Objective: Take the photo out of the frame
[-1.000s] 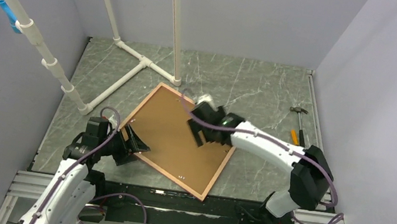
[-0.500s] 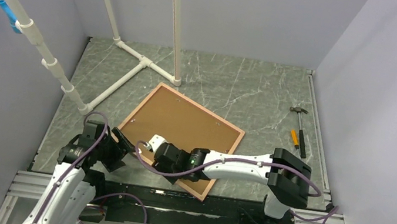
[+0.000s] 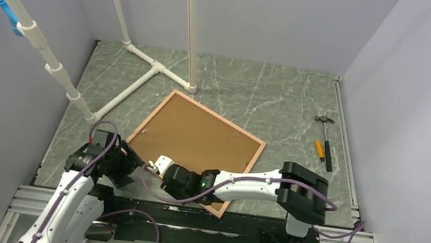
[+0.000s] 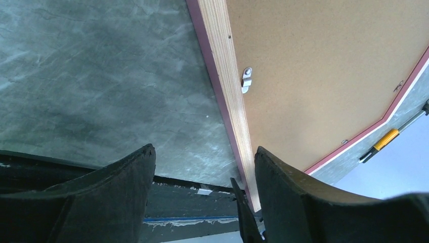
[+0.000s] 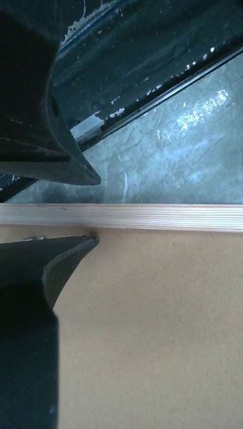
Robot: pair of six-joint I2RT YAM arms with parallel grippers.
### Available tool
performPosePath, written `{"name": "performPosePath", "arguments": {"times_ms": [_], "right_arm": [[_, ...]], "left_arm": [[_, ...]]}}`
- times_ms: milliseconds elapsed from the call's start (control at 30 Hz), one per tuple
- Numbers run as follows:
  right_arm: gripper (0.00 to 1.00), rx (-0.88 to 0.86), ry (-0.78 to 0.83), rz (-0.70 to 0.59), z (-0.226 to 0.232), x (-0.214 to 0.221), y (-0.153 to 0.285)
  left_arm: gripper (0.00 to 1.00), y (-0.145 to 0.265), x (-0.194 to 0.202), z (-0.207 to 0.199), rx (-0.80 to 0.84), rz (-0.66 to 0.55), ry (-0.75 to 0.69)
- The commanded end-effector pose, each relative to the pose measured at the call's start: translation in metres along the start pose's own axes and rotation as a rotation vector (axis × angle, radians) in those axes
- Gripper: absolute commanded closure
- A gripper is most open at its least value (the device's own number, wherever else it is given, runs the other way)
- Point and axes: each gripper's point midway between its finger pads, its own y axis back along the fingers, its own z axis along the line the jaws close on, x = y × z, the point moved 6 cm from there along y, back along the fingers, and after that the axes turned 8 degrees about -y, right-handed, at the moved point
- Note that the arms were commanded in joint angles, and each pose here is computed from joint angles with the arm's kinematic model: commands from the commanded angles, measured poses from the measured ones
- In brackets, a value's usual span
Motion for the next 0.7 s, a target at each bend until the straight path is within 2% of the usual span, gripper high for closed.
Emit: {"name": "performPosePath", "arguments": {"times_ms": [0, 133, 233, 300, 467, 667], "right_arm": [[0.58, 0.001, 0.002, -0.016, 0.006, -0.002, -0.012], [0.72, 0.034, 0.020, -0.007, 0.008, 0.000, -0.015], [0.82, 0.066, 0.030, -0.020, 0.011, -0.007, -0.012], [1.00, 0.070, 0.028, -0.018, 0.013, -0.012, -0.010], [1.00, 0.027, 0.010, -0.053, 0.019, -0.026, 0.002], [1.00, -0.104, -0.032, -0.139, 0.026, -0.047, 0.031]], "left_arm": [[0.27, -0.002, -0.001, -0.008, 0.050, 0.019, 0.008], [0.32, -0.005, 0.003, -0.011, 0.086, 0.056, 0.025], [0.26, -0.008, 0.005, -0.013, 0.123, 0.064, 0.033], [0.22, -0.009, 0.005, -0.016, 0.163, 0.063, 0.033], [0.18, -0.010, 0.008, -0.017, 0.194, 0.070, 0.052], [0.19, 0.000, 0.007, -0.023, 0.264, 0.038, 0.026]]}}
